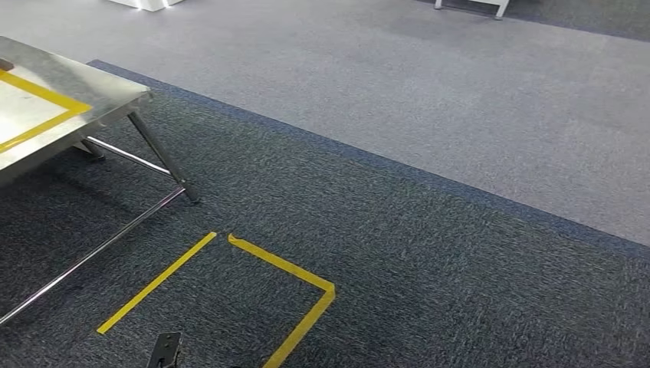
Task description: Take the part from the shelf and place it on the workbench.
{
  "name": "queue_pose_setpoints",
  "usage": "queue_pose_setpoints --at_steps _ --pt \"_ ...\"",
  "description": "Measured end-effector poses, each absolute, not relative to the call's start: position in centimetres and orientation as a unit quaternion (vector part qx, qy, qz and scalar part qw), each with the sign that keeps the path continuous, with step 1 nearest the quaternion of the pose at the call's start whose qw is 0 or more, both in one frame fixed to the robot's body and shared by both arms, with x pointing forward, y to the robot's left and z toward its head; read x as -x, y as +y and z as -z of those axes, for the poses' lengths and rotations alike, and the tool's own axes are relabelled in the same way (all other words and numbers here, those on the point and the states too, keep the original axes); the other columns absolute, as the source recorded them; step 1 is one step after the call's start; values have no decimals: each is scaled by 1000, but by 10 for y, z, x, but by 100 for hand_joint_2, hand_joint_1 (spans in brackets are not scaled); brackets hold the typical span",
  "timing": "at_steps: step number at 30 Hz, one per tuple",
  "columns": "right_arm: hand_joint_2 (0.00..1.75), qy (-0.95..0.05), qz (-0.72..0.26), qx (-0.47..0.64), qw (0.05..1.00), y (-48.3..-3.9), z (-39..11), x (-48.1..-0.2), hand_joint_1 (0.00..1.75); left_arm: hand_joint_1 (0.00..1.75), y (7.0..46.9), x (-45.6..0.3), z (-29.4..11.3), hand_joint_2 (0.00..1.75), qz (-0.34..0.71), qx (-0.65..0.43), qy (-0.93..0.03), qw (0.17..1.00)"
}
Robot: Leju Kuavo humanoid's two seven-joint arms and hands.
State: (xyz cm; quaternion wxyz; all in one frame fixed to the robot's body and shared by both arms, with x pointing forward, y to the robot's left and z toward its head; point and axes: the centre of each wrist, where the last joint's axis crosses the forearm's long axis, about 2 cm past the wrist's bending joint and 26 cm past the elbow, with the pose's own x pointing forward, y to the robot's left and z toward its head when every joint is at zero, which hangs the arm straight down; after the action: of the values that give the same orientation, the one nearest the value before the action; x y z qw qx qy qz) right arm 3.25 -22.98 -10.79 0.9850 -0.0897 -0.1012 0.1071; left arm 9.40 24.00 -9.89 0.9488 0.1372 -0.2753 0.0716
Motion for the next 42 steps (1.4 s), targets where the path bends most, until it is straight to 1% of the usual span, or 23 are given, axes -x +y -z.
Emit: queue_pose_setpoints --at_steps 18,32,42 --pt "0 -112 -123 90 982 -222 108 -25 0 0 232 -94 98 0 -80 -127 -272 950" --pt "0 -127 -143 81 978 -215 107 -23 0 0 239 -90 100 0 -95 -131 -264 951" --pt "0 -152 -165 79 971 -213 105 -38 0 0 242 -95 99 0 -102 -136 -258 951"
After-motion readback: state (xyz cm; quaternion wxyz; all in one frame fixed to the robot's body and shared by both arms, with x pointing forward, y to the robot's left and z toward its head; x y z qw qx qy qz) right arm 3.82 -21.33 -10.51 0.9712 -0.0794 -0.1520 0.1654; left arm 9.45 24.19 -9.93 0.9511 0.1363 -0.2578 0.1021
